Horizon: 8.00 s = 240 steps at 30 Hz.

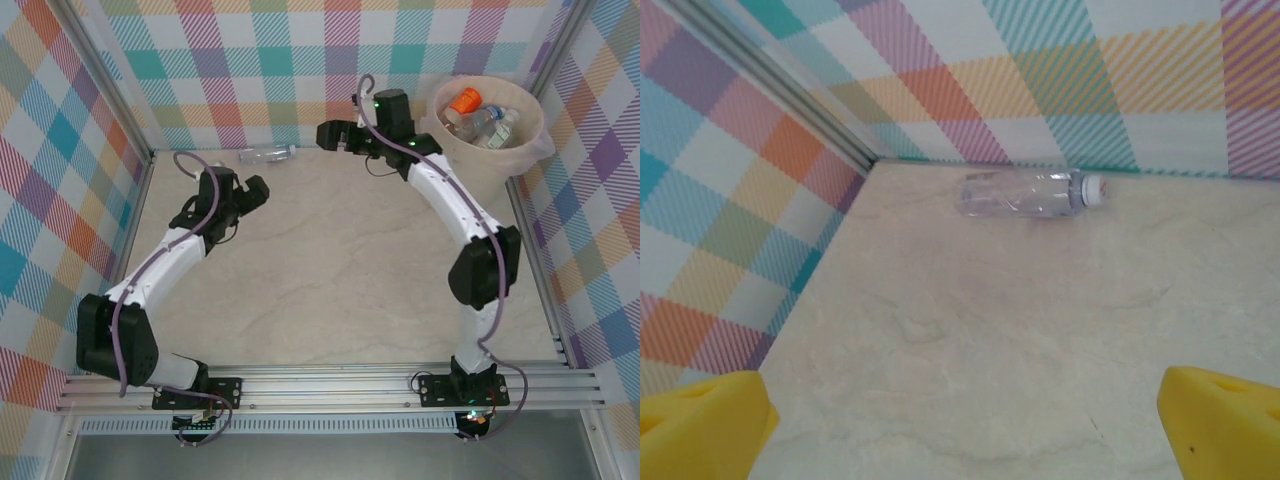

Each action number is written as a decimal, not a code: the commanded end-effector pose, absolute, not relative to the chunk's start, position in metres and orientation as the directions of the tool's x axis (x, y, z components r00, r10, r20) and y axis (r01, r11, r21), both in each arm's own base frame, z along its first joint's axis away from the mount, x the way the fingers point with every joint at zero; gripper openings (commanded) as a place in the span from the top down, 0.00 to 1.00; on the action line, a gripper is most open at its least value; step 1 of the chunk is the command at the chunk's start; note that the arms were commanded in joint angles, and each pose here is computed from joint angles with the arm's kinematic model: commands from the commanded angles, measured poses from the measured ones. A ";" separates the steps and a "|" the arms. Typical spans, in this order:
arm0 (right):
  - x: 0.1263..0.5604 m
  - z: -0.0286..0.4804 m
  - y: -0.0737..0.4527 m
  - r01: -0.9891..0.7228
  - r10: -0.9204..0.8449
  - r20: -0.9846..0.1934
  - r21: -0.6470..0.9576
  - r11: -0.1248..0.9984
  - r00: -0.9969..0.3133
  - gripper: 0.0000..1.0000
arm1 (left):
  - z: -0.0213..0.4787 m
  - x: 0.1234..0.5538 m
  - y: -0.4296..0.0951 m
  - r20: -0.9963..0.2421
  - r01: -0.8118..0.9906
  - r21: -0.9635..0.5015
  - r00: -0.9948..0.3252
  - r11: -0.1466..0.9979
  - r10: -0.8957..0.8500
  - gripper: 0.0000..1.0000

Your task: Put the plastic bottles in the bin

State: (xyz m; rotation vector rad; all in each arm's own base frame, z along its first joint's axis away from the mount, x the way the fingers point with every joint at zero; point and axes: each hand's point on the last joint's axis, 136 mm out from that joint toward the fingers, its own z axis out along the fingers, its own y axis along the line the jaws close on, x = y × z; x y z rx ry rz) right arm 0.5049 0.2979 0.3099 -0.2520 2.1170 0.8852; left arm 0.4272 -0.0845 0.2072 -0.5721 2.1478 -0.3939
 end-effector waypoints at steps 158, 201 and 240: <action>0.427 0.276 0.230 -0.250 0.230 -0.673 0.536 0.806 -0.703 0.00 | 0.102 0.597 -0.220 -0.676 0.418 -0.276 -0.725 0.865 0.135 0.52; 0.356 0.295 0.265 -0.331 0.461 -0.447 0.890 0.313 -0.767 0.05 | 0.261 0.286 -0.305 -0.547 0.449 -0.785 -0.826 0.427 -0.136 0.49; 0.487 0.454 -0.057 0.038 0.508 -0.824 0.516 0.856 -0.252 0.42 | 0.241 0.308 -0.266 -0.652 0.396 -0.629 -0.738 0.669 -0.175 0.00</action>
